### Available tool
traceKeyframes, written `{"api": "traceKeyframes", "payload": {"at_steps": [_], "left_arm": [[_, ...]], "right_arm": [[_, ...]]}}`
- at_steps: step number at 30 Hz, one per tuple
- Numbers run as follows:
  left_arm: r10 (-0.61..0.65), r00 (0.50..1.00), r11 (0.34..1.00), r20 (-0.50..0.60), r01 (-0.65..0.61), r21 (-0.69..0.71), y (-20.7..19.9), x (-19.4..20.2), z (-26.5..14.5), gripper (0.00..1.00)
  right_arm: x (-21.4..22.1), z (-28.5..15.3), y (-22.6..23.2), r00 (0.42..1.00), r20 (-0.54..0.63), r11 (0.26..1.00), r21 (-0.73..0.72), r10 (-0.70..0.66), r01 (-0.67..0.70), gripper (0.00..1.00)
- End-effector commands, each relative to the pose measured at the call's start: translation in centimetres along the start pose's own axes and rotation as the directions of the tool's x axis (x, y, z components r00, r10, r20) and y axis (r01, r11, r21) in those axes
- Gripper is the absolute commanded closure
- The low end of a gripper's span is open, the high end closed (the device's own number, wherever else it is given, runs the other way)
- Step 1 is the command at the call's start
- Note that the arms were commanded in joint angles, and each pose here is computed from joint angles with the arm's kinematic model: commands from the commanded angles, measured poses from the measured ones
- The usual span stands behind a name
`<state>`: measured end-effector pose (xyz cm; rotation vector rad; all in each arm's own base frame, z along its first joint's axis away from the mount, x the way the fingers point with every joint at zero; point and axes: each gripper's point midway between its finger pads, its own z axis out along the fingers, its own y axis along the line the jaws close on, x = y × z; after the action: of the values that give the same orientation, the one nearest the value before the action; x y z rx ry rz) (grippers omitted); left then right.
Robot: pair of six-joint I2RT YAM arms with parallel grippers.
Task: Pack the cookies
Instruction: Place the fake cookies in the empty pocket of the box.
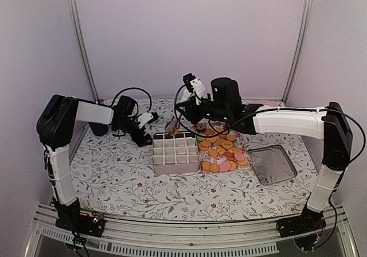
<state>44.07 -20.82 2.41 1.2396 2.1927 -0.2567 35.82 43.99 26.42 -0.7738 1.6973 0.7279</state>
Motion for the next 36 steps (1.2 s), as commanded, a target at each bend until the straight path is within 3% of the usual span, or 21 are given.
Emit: {"api": "traceKeyframes", "payload": {"at_steps": [1,9,17,26,36], "left_arm": [[-0.118,0.99,0.991,0.072,0.113,0.07,0.5,-3.5,-1.9,0.06],[-0.3,0.948,0.953,0.105,0.292,0.087,4.2,-2.5,-8.0,0.01],[-0.334,0.933,0.942,0.135,0.327,0.068,3.4,-0.1,-12.7,0.01],[-0.317,0.934,0.948,0.168,0.312,0.055,1.9,0.7,-14.9,0.01],[-0.32,0.932,0.947,0.171,0.311,0.075,1.2,1.1,-15.1,0.01]], "right_arm": [[-2.8,1.1,1.3,0.996,0.089,0.999,-0.043,0.001,0.003,0.84],[-1.9,4.4,1.4,0.996,0.087,0.998,-0.06,-0.017,0.022,0.84],[-0.8,6.7,1.3,0.997,0.076,0.997,-0.064,-0.031,0.036,0.84],[-0.3,7.6,1.1,0.997,0.074,0.997,-0.066,-0.031,0.036,0.82],[-0.4,7.8,1.3,0.997,0.075,0.996,-0.081,-0.018,0.024,0.65]]}}
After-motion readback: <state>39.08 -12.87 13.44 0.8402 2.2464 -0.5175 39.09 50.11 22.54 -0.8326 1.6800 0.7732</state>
